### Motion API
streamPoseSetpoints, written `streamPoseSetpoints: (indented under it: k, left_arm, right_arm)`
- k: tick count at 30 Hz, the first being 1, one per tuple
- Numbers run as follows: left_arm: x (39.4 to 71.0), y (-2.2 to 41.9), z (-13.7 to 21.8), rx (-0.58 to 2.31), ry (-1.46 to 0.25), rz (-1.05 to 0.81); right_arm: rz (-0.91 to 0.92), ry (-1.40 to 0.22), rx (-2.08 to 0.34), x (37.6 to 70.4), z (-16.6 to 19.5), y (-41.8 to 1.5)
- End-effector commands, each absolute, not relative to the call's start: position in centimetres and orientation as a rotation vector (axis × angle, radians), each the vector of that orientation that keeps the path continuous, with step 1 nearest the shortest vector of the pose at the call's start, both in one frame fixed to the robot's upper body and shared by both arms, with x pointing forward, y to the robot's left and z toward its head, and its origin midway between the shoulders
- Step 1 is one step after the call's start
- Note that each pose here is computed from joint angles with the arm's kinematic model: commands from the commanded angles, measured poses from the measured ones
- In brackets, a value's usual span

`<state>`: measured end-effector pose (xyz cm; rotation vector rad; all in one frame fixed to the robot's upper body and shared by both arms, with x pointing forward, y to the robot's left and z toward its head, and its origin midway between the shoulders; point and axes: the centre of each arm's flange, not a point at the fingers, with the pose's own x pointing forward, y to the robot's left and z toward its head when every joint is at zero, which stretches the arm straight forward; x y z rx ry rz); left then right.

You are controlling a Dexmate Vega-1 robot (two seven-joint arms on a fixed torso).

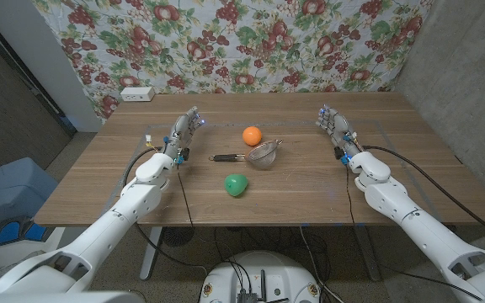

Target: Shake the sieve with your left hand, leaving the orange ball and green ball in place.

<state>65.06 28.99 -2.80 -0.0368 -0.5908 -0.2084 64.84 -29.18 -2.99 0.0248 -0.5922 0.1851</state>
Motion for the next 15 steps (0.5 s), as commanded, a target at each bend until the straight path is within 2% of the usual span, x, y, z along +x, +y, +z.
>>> streamPoseSetpoints:
  k: [1,15]
  left_arm:
    - [64.77,29.03,-2.89,-0.034,-0.589,-0.209]
    - [65.07,29.01,-2.77,-0.03,-0.585,-0.212]
  right_arm:
    - [0.136,-0.59,-0.029,63.7,-2.93,-29.21]
    - [0.086,-0.583,-0.139,62.78,-2.17,-29.02]
